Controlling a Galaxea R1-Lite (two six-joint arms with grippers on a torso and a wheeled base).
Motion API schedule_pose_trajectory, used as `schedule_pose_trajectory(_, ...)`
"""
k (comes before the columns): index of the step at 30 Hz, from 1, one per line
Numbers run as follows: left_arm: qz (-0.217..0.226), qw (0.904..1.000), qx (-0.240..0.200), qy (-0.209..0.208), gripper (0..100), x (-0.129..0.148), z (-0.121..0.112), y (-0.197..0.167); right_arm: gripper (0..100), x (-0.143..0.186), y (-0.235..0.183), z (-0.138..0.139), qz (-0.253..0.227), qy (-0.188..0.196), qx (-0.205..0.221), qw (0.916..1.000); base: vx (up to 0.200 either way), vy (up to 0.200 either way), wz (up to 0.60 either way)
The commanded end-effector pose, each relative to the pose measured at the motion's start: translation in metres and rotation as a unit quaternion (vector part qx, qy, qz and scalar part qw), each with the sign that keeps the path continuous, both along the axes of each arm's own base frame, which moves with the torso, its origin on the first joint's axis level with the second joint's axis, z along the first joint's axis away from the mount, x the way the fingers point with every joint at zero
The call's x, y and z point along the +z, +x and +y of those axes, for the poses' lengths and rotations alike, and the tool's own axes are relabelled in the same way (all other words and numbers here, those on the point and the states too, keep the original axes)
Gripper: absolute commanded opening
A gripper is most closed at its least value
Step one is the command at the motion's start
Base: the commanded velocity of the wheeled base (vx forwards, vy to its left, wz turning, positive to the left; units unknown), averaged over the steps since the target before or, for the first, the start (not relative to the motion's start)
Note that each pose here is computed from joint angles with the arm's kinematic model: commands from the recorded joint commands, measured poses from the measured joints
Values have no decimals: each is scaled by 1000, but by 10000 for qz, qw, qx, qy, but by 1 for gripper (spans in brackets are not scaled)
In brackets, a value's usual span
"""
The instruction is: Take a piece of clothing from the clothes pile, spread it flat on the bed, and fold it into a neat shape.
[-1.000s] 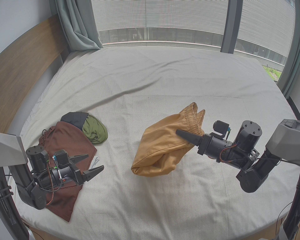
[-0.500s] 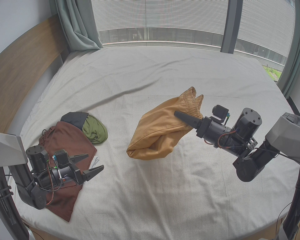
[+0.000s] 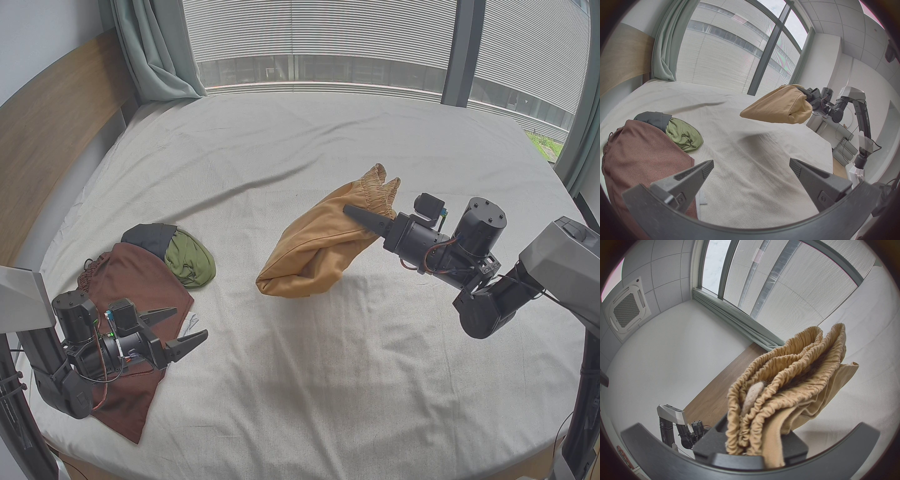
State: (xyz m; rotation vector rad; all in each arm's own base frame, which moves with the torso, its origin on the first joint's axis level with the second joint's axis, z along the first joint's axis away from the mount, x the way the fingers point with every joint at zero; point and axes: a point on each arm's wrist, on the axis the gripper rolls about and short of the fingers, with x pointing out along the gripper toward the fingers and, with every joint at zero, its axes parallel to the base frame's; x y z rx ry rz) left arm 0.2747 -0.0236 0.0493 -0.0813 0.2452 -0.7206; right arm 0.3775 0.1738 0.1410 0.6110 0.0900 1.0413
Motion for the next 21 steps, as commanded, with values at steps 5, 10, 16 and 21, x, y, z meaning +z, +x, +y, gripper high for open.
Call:
schedule_pose_trajectory(5, 8, 10000, -7, 2, 100, -1, 0, 0, 0, -12, 24, 2, 88, -30, -76, 9999, 0, 0, 0)
schedule_pose_trajectory(10, 0, 10000, -7, 2, 100, 0, 0, 0, 0, -23, 44, -4, 202, 37, -187, 9996, 0, 0, 0)
schedule_pose_trajectory(16, 38, 10000, -7, 3, 100, -2, 0, 1, 0, -40, 58, -2, 323, -10, -227, 9992, 0, 0, 0)
schedule_pose_trajectory(21, 38, 10000, -7, 3, 100, -2, 0, 0, 0, -64, 63, 0, 523, -88, -222, 9983, 0, 0, 0)
